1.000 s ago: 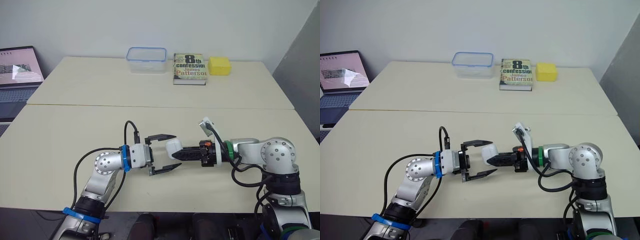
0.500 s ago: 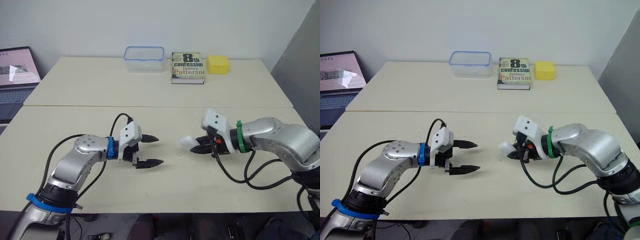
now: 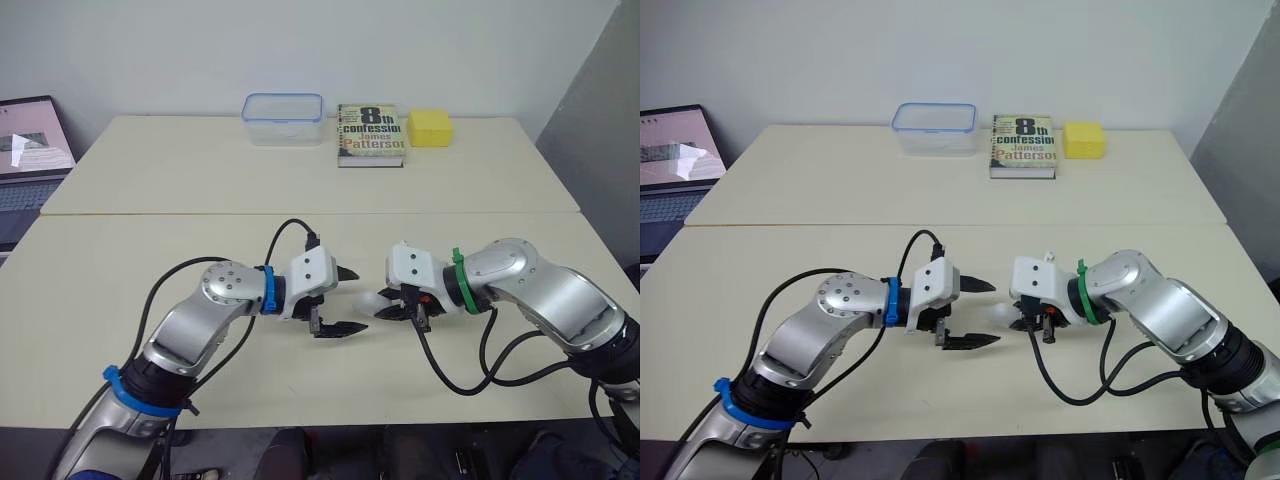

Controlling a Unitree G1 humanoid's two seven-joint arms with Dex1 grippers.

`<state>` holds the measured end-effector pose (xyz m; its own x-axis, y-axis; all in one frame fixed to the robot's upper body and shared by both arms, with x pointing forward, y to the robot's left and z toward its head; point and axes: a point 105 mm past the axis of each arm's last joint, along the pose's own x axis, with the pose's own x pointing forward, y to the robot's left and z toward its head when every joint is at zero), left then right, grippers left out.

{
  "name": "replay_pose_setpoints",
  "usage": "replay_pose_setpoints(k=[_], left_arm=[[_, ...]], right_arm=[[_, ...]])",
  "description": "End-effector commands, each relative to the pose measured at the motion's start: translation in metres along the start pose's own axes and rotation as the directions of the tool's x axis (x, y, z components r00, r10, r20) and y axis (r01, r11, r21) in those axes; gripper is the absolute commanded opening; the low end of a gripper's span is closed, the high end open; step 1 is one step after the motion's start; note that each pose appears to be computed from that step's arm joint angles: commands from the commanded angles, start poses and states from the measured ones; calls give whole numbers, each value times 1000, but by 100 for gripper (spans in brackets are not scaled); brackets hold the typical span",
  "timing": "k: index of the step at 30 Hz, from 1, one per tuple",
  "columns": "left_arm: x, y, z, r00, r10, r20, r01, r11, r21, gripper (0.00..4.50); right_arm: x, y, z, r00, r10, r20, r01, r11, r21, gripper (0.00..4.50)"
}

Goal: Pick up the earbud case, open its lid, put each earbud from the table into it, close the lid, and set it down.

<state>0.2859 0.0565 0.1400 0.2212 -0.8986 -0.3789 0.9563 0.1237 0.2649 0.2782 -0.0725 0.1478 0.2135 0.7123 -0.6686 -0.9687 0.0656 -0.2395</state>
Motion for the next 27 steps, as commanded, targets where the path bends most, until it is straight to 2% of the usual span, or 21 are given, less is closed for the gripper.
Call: replay_pose_setpoints(k=[1, 9, 12, 21, 22, 27], left_arm=[[0, 5, 9, 1000, 19, 16, -20, 999, 41, 450], [2, 5, 7, 1000, 13, 18, -14, 1000, 26, 450], [5, 4, 7, 1000, 7, 22, -7, 1000, 19, 391], [10, 3, 6, 1000, -7, 29, 7, 1000, 14, 104], [10, 3, 6, 1000, -9, 27, 8, 1000, 16, 84], [10, 1, 5, 1000, -22, 19, 22, 1000, 17, 81]], right_arm=[[-6, -2, 8, 1000, -16, 21, 17, 999, -34, 77], [-6, -2, 8, 1000, -14, 21, 15, 999, -37, 77], [-6, -2, 9, 1000, -14, 25, 15, 999, -36, 77], [-8, -3, 13, 999, -15, 29, 16, 999, -41, 77], [-8, -3, 13, 999, -15, 29, 16, 999, -41, 77], [-12, -3, 18, 999, -3, 37, 4, 999, -52, 77]])
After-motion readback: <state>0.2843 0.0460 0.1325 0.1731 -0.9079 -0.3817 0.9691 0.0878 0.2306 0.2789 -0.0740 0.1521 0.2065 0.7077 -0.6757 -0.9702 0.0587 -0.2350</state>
